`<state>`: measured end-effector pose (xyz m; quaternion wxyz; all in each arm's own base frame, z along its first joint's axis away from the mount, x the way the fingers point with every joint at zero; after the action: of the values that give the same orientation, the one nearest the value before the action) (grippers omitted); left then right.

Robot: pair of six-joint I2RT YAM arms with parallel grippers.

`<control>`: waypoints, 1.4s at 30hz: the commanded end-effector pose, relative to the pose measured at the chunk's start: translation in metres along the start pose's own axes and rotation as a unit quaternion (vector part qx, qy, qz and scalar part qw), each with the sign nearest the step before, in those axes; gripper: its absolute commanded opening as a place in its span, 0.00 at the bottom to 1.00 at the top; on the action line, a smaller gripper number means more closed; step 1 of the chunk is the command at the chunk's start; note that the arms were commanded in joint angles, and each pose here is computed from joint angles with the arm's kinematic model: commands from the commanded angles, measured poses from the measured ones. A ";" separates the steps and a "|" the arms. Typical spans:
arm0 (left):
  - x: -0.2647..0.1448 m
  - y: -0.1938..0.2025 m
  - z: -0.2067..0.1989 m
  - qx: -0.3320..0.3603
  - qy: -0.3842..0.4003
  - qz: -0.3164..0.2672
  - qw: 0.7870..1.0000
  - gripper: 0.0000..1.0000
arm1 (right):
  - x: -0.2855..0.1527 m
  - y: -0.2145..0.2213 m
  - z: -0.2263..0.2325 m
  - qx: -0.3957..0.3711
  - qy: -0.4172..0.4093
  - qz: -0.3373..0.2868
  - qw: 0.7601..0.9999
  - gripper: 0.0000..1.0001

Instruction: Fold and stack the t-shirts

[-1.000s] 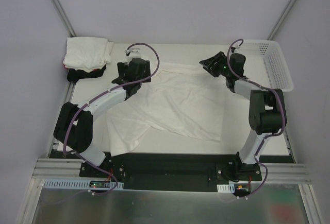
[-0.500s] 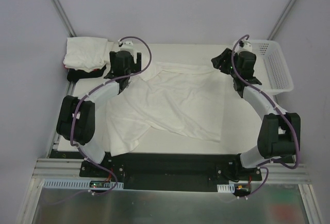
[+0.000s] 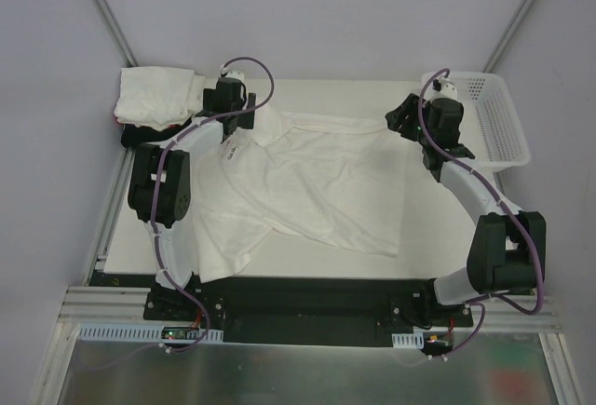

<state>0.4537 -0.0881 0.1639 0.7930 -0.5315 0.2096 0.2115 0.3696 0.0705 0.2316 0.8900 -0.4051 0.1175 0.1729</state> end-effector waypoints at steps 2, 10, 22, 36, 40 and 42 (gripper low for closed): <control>0.001 -0.006 -0.004 0.015 0.061 0.012 0.998 0.99 | -0.007 -0.011 0.012 -0.007 -0.023 -0.025 0.999 0.59; -0.009 -0.002 -0.026 0.081 0.125 0.009 0.989 0.99 | 0.005 -0.007 0.014 0.018 -0.037 -0.012 0.999 0.59; -0.011 0.007 -0.045 0.138 0.213 0.016 0.967 0.99 | 0.008 -0.010 0.018 0.030 -0.050 -0.017 0.998 0.59; -0.008 0.017 -0.067 0.198 0.263 0.044 0.943 0.88 | 0.010 -0.012 0.020 0.036 -0.058 -0.016 0.998 0.59; -0.006 0.011 -0.073 0.206 0.271 0.039 0.940 0.79 | 0.009 -0.012 0.021 0.036 -0.060 -0.016 0.997 0.59; -0.003 0.009 -0.076 0.207 0.272 0.039 0.939 0.78 | 0.009 -0.012 0.020 0.037 -0.061 -0.016 0.997 0.59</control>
<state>0.4307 -0.1449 0.1208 0.7865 -0.3916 0.4726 0.0687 0.3757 0.0783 0.2258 0.9051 -0.3628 0.1131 0.1905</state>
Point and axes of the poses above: each gripper's point midway between its finger pads, its own x axis out along the fingers, its own z axis along the line the jaws close on, y = z × x, the point moved 9 cm from there along -x, back along the fingers, and after that the axes turned 14 degrees about x, right-handed, at the moved point
